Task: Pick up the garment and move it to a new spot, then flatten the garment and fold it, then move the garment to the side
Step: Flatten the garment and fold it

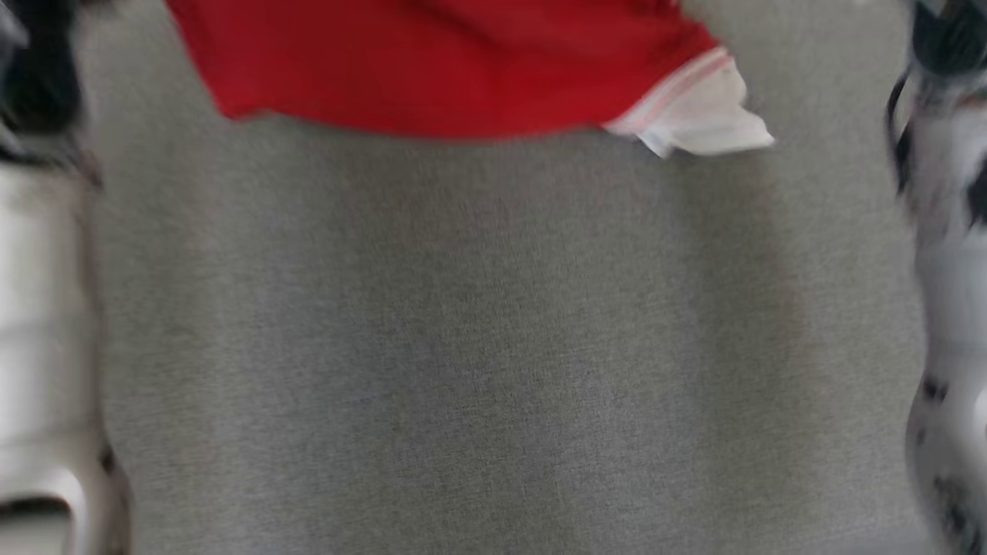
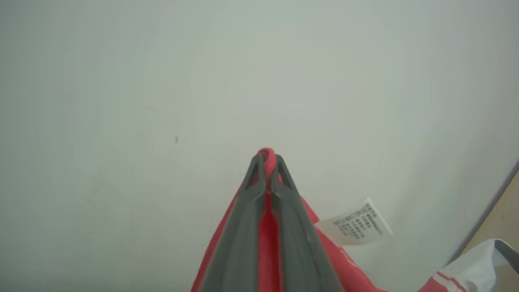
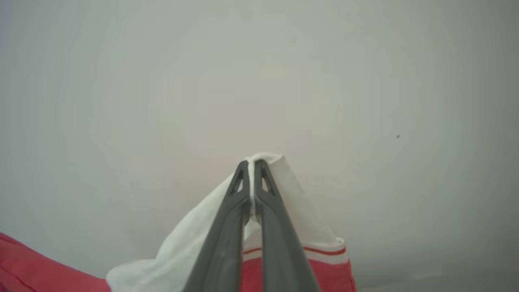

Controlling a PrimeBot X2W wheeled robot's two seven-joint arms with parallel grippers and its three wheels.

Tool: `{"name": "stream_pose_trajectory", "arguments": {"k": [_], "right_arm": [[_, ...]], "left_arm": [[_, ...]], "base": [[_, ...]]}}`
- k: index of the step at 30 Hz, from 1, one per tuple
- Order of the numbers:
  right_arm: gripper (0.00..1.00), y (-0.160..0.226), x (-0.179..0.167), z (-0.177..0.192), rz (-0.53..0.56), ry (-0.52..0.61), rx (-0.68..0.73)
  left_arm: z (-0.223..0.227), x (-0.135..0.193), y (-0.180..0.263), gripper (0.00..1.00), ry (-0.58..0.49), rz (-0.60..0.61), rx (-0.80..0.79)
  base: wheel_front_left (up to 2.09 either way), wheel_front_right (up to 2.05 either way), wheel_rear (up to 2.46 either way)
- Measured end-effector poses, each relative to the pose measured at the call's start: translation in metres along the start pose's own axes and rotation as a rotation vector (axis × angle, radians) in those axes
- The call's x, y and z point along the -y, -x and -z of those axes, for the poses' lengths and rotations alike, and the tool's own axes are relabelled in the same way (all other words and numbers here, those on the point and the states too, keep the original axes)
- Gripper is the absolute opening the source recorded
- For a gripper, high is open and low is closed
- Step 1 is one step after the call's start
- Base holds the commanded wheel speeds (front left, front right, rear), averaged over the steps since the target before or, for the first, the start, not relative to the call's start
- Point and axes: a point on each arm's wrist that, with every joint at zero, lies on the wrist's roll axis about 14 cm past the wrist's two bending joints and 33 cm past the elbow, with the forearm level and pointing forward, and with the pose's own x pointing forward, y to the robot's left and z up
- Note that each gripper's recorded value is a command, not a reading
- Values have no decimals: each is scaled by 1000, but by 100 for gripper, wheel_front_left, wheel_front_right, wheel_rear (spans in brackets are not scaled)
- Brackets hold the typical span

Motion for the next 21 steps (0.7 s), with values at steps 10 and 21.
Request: {"name": "stream_pose_trajectory", "arguments": {"k": [10,21], "right_arm": [[0,-62,33,-57,83,23,405],[0,-55,43,-127,111,71,654]], "left_arm": [[-26,-41,-60,0,34,-52,312],[-53,-36,-71,0,61,6,446]], "base": [[0,0,0],[0,0,0]]}}
